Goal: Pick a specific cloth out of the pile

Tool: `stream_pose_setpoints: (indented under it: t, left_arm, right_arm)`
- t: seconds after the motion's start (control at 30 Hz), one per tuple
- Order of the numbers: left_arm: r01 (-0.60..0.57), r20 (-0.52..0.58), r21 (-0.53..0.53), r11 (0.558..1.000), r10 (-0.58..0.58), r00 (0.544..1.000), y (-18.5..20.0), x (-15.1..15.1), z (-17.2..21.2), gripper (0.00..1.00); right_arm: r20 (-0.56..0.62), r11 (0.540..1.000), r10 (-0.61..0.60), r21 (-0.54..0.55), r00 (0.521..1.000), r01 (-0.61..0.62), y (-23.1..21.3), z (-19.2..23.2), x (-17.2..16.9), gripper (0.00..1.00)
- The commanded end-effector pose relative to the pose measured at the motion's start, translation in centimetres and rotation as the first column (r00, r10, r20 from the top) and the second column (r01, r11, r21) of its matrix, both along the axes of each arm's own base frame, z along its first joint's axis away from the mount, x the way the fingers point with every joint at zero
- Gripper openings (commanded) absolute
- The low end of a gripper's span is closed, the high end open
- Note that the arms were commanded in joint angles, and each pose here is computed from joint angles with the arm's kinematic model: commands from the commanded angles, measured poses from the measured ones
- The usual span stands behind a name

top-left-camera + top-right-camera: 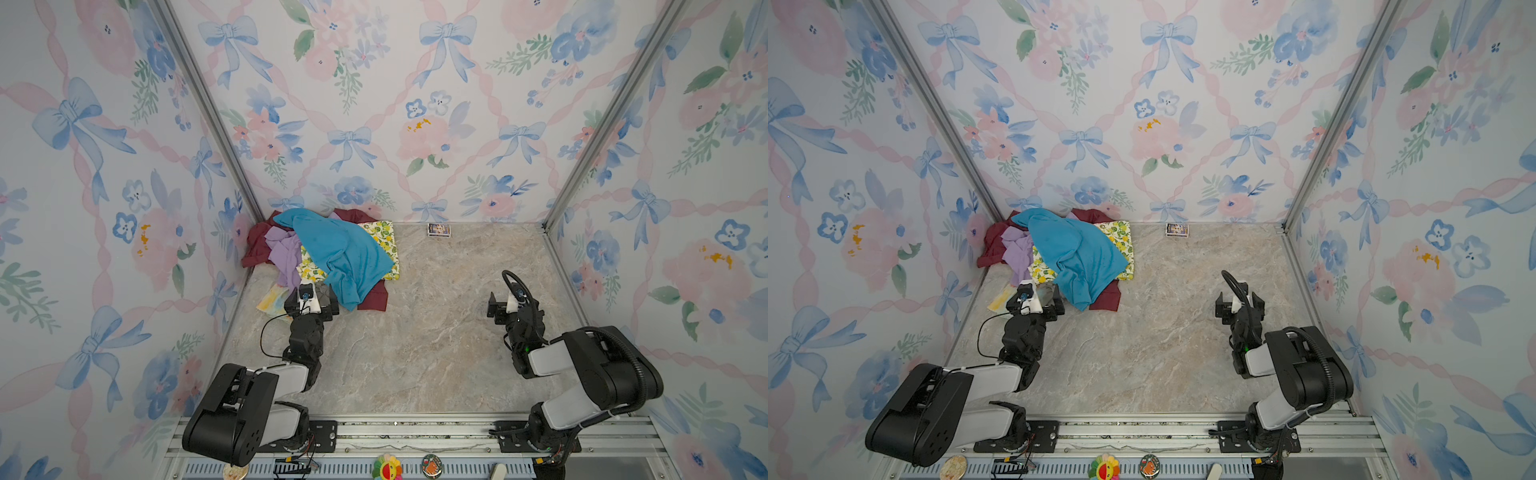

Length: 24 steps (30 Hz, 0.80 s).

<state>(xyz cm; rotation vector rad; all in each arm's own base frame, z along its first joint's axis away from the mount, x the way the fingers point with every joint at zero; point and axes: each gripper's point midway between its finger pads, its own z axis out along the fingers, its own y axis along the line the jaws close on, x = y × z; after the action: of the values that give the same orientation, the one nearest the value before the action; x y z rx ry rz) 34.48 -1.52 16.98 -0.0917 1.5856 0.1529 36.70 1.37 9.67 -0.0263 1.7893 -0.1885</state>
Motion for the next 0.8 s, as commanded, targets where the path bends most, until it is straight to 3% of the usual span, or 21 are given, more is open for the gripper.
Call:
stream_pose_setpoints:
  t: [0.0, 0.37, 0.77]
  left_arm:
    - [-0.032, -0.006, -0.011, 0.999, 0.032, 0.999, 0.2, 0.6, 1.0, 0.98]
    - [-0.069, -0.007, -0.090, 0.993, 0.069, 0.998, -0.5, 1.9, 4.7, 0.98]
    - [-0.066, 0.076, -0.175, 0.982, 0.080, 0.994, -0.5, 0.7, 9.0, 0.98]
  right_arm:
    - [0.099, 1.000, -0.010, -0.017, 0.995, 0.012, 0.2, 1.7, -0.4, 0.97]
    - [0.125, 0.999, -0.036, -0.036, 0.991, 0.040, 0.2, 2.7, -1.2, 0.97]
    - [0.100, 0.959, -0.034, -0.276, 0.994, 0.061, 4.6, 6.1, -0.7, 0.97]
